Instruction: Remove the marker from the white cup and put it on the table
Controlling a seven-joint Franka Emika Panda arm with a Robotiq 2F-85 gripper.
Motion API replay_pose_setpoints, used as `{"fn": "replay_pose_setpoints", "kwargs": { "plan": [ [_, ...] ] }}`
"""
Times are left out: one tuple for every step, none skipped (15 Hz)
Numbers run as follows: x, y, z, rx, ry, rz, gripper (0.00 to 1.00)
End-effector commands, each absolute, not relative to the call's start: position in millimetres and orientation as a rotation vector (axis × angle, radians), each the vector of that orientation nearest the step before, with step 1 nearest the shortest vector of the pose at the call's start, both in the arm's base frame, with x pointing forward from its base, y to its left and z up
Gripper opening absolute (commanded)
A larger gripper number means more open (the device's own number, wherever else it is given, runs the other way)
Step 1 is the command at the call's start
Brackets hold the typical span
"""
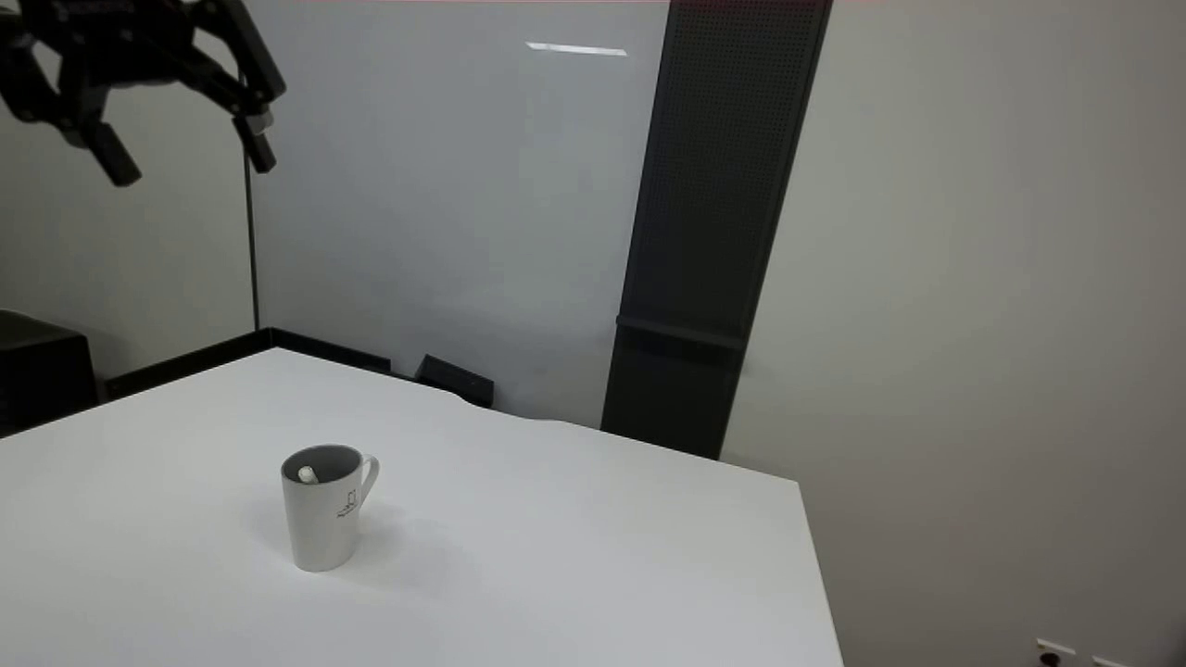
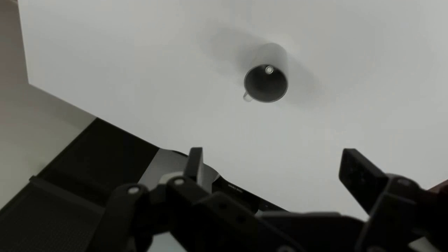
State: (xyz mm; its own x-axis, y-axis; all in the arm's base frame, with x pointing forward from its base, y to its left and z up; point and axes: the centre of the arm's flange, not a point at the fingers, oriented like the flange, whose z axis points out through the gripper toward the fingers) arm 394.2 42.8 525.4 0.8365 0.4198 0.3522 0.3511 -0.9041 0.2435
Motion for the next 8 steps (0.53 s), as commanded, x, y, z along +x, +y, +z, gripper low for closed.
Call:
{"fn": "replay_pose_setpoints", "kwargs": {
  "plan": [
    [414,20,536,2.795,0.716,0.723,1.0],
    [402,29,531,2.804,0.669,0.685,1.0],
    [404,24,532,2.798,0.682,0.7,1.0],
    [406,20,531,2.796,0.688,0.703,1.0],
    [406,19,531,2.796,0.69,0.704,1.0],
    [407,20,531,2.795,0.694,0.705,1.0],
    [407,21,531,2.795,0.697,0.705,1.0],
    [407,22,531,2.795,0.7,0.705,1.0]
  ]
}}
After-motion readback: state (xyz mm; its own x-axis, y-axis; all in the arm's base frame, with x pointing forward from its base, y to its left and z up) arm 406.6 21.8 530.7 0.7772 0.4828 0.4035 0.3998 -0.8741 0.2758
